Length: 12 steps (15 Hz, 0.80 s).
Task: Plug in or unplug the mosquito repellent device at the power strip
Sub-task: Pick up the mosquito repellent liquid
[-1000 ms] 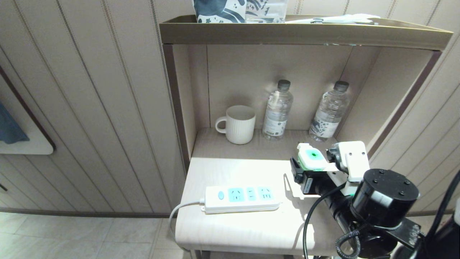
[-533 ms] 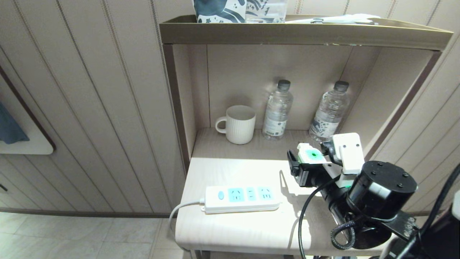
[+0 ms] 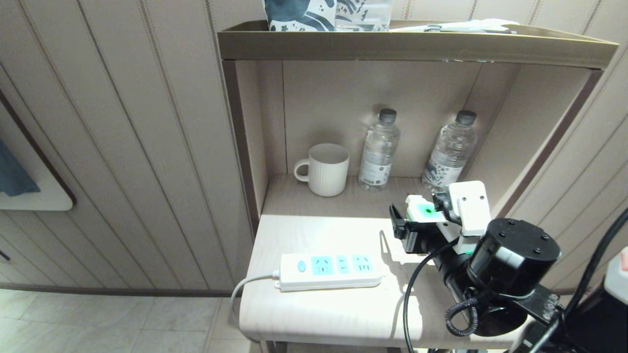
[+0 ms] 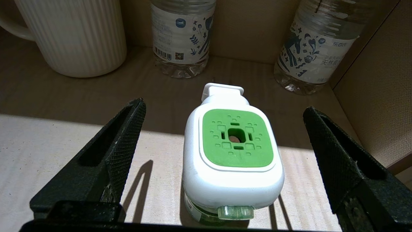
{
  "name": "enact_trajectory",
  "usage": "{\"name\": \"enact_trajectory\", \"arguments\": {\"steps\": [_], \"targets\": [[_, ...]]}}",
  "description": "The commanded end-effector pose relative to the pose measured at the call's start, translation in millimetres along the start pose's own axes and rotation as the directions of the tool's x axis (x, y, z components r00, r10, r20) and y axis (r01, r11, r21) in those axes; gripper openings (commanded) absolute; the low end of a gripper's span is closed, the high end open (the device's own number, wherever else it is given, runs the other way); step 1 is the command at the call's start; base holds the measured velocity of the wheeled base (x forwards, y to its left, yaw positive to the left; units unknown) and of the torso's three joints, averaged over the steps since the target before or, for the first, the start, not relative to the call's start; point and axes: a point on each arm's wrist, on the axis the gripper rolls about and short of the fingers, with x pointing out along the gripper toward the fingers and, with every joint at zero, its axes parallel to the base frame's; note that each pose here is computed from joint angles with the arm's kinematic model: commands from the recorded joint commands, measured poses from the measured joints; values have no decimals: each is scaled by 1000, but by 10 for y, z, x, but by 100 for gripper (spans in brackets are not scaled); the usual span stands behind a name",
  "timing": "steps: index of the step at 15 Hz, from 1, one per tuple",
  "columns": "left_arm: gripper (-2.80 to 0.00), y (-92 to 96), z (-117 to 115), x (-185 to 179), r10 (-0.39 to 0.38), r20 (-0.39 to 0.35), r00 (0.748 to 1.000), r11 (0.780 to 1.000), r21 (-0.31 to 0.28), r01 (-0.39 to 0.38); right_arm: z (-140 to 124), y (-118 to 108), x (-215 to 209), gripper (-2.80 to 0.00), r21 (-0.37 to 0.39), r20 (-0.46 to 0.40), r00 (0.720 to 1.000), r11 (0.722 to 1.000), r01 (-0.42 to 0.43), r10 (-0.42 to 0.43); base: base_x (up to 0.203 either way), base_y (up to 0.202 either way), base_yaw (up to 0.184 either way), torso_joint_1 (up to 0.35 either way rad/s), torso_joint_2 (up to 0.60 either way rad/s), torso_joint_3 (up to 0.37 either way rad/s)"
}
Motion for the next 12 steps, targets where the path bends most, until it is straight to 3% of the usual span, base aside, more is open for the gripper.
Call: {"name": "enact_trajectory", "arguments": {"steps": [1,6,7,12], "targets": [[-280,0,1,0,0,1,1000,1000,0,0,-2,-3,11,0,2,4,1000,1000,7,-7,0,0,0,0,0,0],[-280,0,1,0,0,1,1000,1000,0,0,-12,-22,44,0,-1,1,1000,1000,20,-20,0,0,0,0,0,0],[-280,0,1,0,0,1,1000,1000,0,0,-28,-34,72,-280,-5,-3,1000,1000,29,-29,0,0,0,0,0,0],[-280,0,1,0,0,1,1000,1000,0,0,-68,-50,115,-280,-9,-10,999,999,43,-43,0,0,0,0,0,0]]}}
